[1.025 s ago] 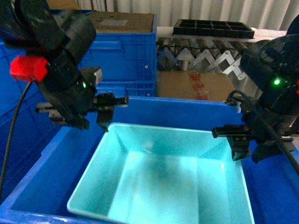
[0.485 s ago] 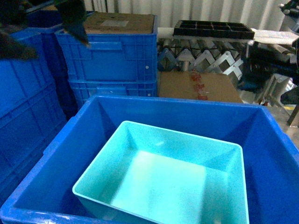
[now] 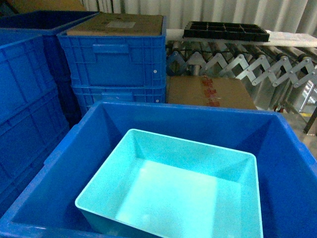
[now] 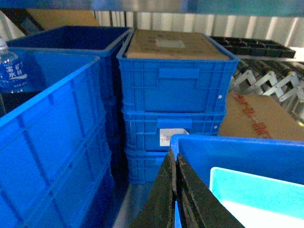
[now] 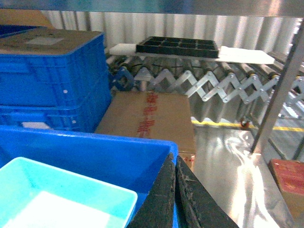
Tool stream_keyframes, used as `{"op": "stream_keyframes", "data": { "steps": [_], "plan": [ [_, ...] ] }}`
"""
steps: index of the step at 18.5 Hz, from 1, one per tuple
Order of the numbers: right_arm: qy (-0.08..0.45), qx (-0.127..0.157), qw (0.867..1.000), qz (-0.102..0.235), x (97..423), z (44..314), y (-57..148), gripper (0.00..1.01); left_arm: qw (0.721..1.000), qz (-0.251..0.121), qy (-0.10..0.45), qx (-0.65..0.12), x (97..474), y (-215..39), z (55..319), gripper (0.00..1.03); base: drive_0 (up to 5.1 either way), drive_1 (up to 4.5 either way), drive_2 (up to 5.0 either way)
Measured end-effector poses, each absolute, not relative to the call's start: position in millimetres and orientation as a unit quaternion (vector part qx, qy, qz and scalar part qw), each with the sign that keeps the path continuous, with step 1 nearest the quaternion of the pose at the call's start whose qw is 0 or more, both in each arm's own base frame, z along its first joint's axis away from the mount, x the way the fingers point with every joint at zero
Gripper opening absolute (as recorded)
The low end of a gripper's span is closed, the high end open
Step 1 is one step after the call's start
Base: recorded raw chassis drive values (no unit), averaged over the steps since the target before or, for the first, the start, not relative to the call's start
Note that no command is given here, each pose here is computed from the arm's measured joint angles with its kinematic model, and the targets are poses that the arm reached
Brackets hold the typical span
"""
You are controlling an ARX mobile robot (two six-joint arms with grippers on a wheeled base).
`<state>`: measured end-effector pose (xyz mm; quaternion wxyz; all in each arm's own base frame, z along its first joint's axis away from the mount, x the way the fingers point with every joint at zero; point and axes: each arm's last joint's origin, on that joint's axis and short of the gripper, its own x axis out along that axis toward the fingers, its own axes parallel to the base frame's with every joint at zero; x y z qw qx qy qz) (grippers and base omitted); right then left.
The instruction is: Stack blue boxes stably on right
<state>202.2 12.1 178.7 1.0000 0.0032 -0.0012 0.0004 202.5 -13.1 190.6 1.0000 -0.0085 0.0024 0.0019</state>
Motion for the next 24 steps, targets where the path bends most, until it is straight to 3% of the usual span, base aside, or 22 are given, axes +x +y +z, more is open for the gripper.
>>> {"op": "stream_keyframes", "data": {
  "steps": [2,4,8,9,12,24],
  "plan": [
    [0.006,0.003,1.000,-0.008,184.6,172.3,-1.2,0.02,1.000,-0.003,0.005,-0.008,184.8,-2.7,183.4,0.02,0.0,0.00,0.0],
    [0.019,0.003,1.000,-0.003,170.4,158.7,-0.8,0.02,1.000,0.002,0.007,-0.008,170.0,0.3,177.4,0.02,0.0,0.00,0.0],
    [0.009,0.003,1.000,-0.001,149.1,162.0,-0.1,0.02,1.000,0.000,-0.005,-0.008,149.6,-0.1,167.8,0.02,0.0,0.00,0.0],
    [0.009,0.003,1.000,0.000,144.9,162.3,0.0,0.02,1.000,0.001,0.019,-0.009,145.6,0.0,160.4,0.02,0.0,0.00,0.0],
    [-0.001,0.003,1.000,-0.001,134.9,167.8,-0.1,0.02,1.000,0.000,-0.005,-0.008,135.1,0.0,168.9,0.02,0.0,0.00,0.0],
    [-0.008,0.003,1.000,-0.001,111.9,171.3,0.0,0.02,1.000,0.000,-0.008,-0.008,112.2,0.0,171.8,0.02,0.0,0.00,0.0]
  ]
}}
